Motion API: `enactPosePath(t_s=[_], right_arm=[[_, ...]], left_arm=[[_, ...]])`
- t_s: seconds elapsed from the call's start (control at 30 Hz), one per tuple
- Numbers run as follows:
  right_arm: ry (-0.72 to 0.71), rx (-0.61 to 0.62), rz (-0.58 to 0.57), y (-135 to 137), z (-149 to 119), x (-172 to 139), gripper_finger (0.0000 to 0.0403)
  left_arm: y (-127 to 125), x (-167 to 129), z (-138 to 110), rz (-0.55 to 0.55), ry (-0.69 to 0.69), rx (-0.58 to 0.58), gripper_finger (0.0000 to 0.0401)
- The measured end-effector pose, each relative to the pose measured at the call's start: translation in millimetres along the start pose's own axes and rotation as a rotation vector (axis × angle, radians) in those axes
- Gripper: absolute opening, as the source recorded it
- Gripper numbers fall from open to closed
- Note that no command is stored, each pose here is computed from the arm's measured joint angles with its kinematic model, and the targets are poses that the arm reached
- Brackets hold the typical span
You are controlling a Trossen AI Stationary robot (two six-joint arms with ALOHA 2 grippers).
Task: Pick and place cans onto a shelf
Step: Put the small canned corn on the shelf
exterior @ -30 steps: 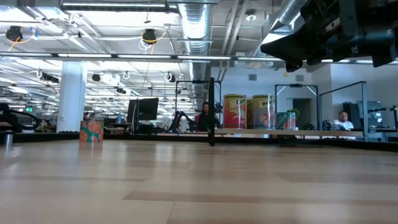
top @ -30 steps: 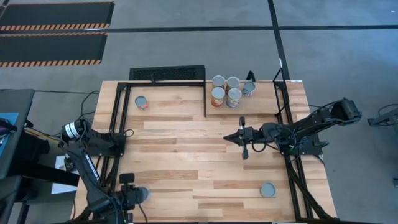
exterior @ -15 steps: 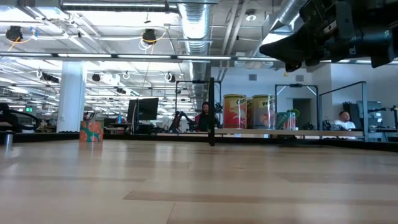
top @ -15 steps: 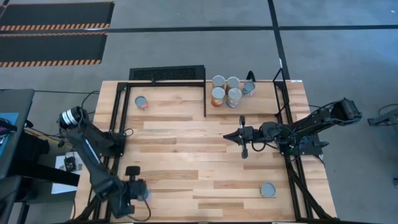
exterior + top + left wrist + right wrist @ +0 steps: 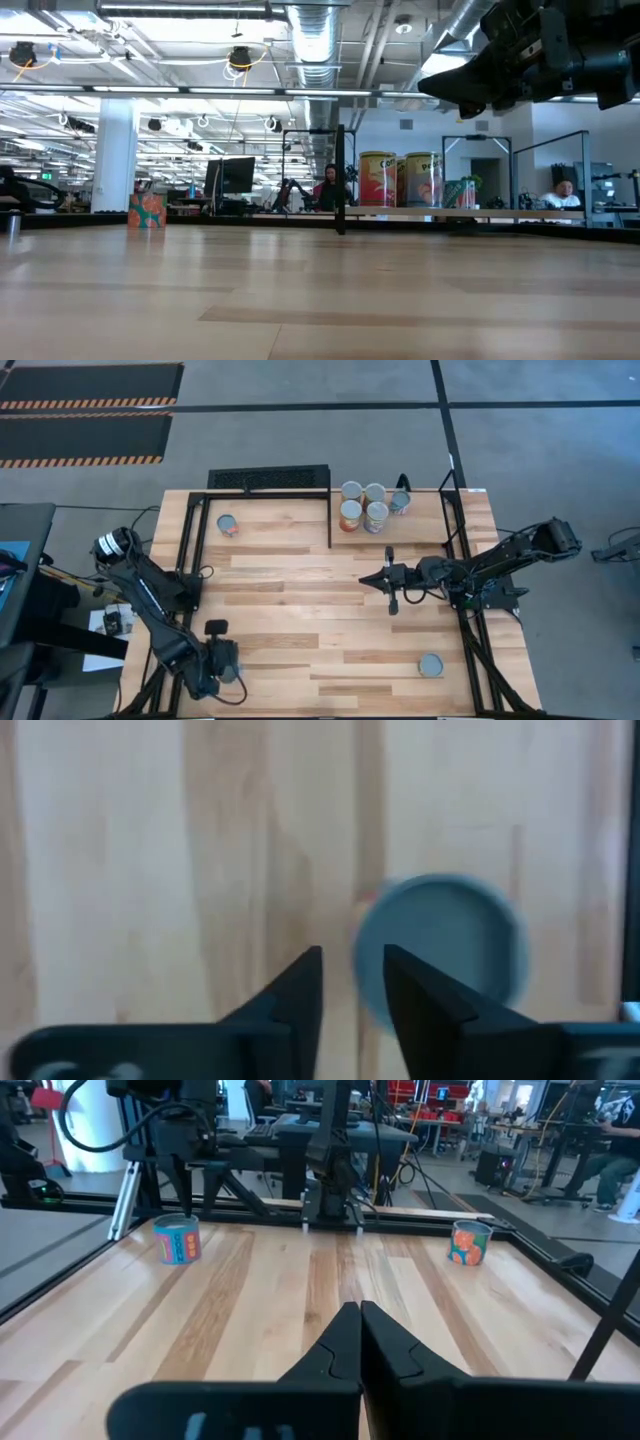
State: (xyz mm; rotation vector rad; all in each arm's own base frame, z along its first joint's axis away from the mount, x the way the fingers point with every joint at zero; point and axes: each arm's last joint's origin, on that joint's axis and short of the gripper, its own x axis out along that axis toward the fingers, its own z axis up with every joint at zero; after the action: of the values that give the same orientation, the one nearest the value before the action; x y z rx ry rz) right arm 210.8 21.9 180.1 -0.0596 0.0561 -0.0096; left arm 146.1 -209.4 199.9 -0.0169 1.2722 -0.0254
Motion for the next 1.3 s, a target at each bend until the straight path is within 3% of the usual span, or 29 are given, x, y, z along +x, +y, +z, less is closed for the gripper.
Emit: enactPosePath(t_s=[0.17, 0.3, 0.53, 0.73, 0.8, 0.93, 1.07, 1.3], right_arm=[[0.004, 0.001, 0.000, 0.0, -0.4, 0.0, 0.0012], [0.008, 0.002, 0.000, 0.0, -0.8, 0.0, 0.0013], [0.012, 0.001, 0.001, 0.1, -1.2, 0.0, 0.0013], [0.016, -0.001, 0.001, 0.1, -1.5, 0.0, 0.0012], [0.016, -0.001, 0.001, 0.1, -1.5, 0.0, 0.0014], [0.017, -0.002, 0.001, 0.1, -1.7, 0.0, 0.0014], [0.021, -0.003, 0.001, 0.1, -2.0, 0.0, 0.0012], [0.023, -0.003, 0.001, 0.1, -2.2, 0.0, 0.0014]], left_arm=[[0.6, -0.1, -1.6, -0.003, 0.030, -0.025, 0.0136], [0.2, 0.2, -1.3, -0.008, 0.027, -0.017, 0.0137], [4.5, 16.1, -9.6, -0.066, 0.078, -0.037, 0.0084], [4.8, 10.7, -9.3, -0.075, 0.109, -0.032, 0.0013], [6.7, 5.6, -9.3, -0.058, 0.116, -0.072, 0.0007], [21.7, -1.7, -12.4, 0.059, 0.156, -0.276, 0.0003], [36.7, -8.3, -5.3, 0.127, 0.080, -0.465, 0.0003], [73.6, -9.0, 20.2, 0.173, -0.064, -0.540, 0.0002]])
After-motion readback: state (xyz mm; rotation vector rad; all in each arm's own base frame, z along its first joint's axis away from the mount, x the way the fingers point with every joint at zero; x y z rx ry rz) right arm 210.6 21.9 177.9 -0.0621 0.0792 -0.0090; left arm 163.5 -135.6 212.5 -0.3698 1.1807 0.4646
